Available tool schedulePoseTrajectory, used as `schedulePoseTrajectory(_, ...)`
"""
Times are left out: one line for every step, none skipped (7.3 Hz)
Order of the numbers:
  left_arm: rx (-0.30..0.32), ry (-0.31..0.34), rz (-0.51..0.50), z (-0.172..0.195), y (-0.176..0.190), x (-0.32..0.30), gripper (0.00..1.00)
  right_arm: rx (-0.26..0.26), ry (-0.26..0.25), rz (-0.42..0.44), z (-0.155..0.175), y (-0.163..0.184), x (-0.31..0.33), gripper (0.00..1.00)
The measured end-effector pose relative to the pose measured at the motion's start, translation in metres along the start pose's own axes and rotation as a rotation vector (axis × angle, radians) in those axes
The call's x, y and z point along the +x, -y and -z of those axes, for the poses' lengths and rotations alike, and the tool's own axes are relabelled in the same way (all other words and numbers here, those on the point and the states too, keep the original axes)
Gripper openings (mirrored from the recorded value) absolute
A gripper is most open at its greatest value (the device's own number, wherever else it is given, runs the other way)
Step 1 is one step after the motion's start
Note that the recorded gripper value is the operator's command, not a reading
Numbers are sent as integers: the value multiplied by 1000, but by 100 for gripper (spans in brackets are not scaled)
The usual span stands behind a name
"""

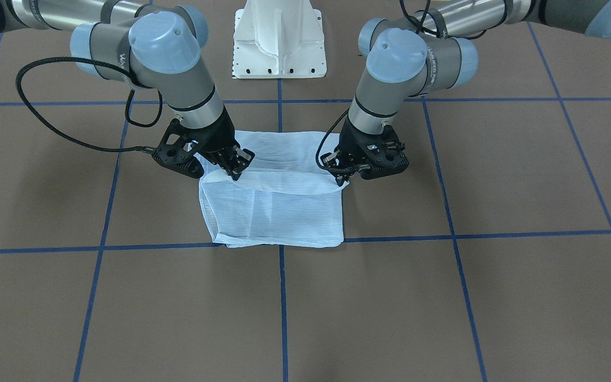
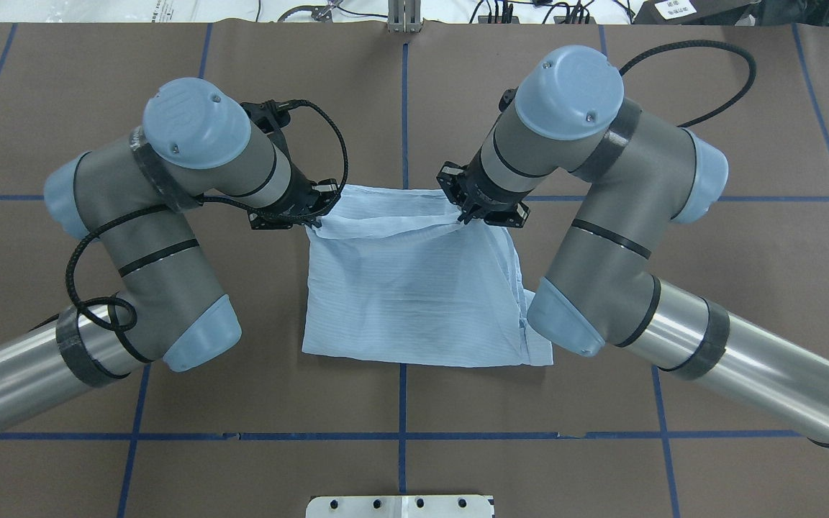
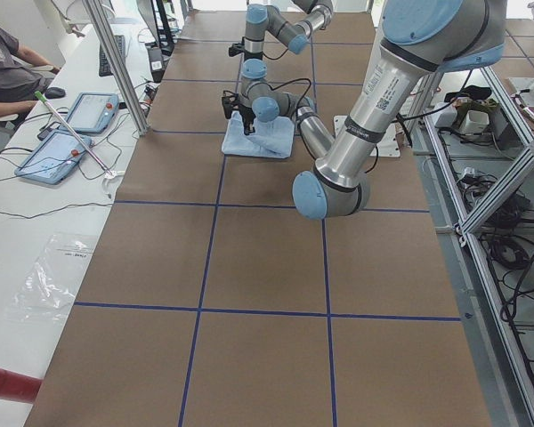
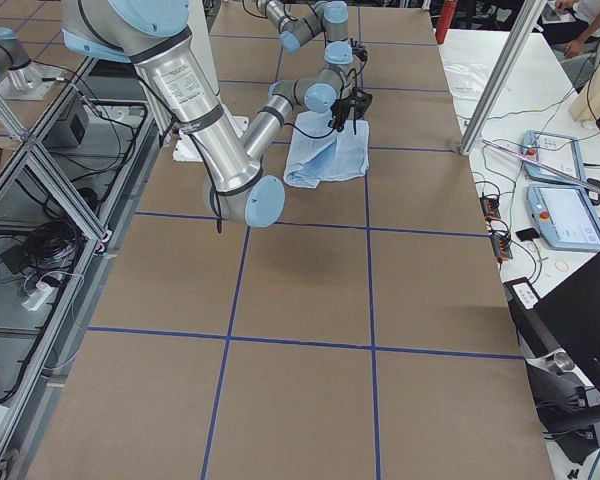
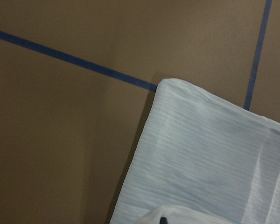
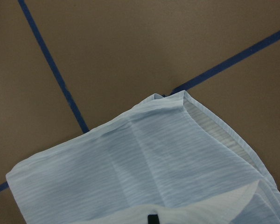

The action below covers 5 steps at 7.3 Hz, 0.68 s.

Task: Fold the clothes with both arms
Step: 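Lay the folded edge down and open both grippers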

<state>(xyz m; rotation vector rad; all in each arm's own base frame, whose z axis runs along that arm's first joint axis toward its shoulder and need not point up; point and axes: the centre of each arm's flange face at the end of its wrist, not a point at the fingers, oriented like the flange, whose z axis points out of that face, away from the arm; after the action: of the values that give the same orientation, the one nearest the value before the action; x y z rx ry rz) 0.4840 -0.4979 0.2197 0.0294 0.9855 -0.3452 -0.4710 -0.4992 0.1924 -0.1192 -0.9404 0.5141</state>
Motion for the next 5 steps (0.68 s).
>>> schedulePoseTrajectory(5,-7,1,-3,6,5,0,6,-14,-7,-6,8,-2,0)
schedulePoseTrajectory(11,-11,3,-4,12,11,0,9,-25,-15,-12,14,-4,0)
schedulePoseTrajectory(15,-7,9,-8,18,17,0,11,-29,-19,-18,20,-6,0)
schedulePoseTrajectory(19,-4,15,-15,25,23,0,13,-28,-21,-24,25,-8,0)
schedulePoseTrajectory(22,-8,17,-24,31,26,0,14,-27,-22,-31,30,-11,0)
